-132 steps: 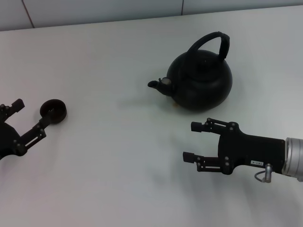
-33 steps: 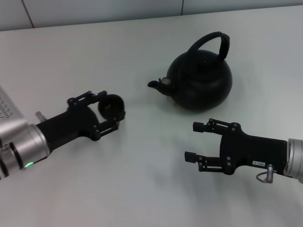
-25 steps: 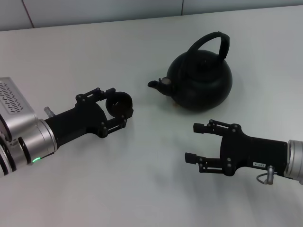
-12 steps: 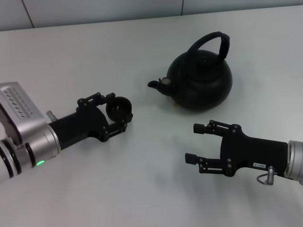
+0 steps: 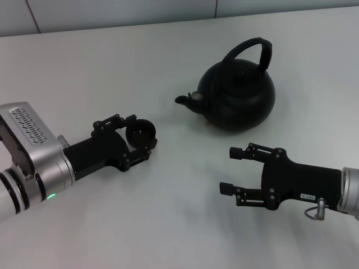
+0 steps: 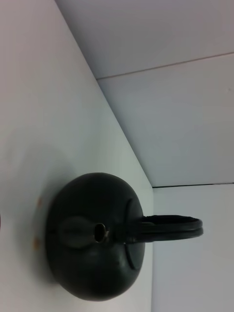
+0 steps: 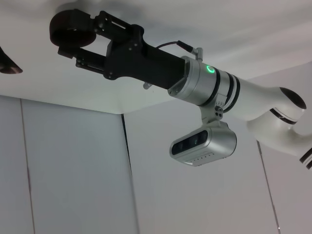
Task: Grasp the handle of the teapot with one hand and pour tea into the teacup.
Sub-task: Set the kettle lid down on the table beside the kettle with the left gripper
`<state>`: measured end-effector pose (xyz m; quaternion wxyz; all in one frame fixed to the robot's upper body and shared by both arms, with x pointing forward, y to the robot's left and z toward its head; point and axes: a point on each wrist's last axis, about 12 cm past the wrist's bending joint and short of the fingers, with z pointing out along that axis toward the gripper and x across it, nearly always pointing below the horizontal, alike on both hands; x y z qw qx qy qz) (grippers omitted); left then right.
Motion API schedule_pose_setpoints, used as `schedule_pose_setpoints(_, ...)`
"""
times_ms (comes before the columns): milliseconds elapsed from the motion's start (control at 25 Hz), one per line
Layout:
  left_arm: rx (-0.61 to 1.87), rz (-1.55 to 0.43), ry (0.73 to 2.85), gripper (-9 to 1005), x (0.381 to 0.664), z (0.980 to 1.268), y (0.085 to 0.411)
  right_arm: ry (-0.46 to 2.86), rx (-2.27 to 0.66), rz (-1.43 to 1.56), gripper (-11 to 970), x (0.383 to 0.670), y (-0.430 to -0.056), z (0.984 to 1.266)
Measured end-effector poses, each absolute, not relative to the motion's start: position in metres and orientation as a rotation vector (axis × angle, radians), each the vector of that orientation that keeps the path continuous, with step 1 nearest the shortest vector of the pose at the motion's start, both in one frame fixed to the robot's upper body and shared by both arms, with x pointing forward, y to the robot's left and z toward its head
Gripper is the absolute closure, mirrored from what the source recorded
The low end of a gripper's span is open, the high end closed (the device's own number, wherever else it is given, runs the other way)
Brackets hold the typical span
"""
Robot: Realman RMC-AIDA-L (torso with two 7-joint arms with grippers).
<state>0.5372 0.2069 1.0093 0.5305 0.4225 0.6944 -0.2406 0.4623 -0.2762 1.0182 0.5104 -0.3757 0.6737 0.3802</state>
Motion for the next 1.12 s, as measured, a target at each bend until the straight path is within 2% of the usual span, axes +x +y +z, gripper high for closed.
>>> schedule_pose_setpoints(1120, 0.964, -0.535, 1.688, 303, 0.5373, 1.0050, 0.2075, 1.623, -0.901, 0.917, 151, 0.4624, -0.2762, 1.0182)
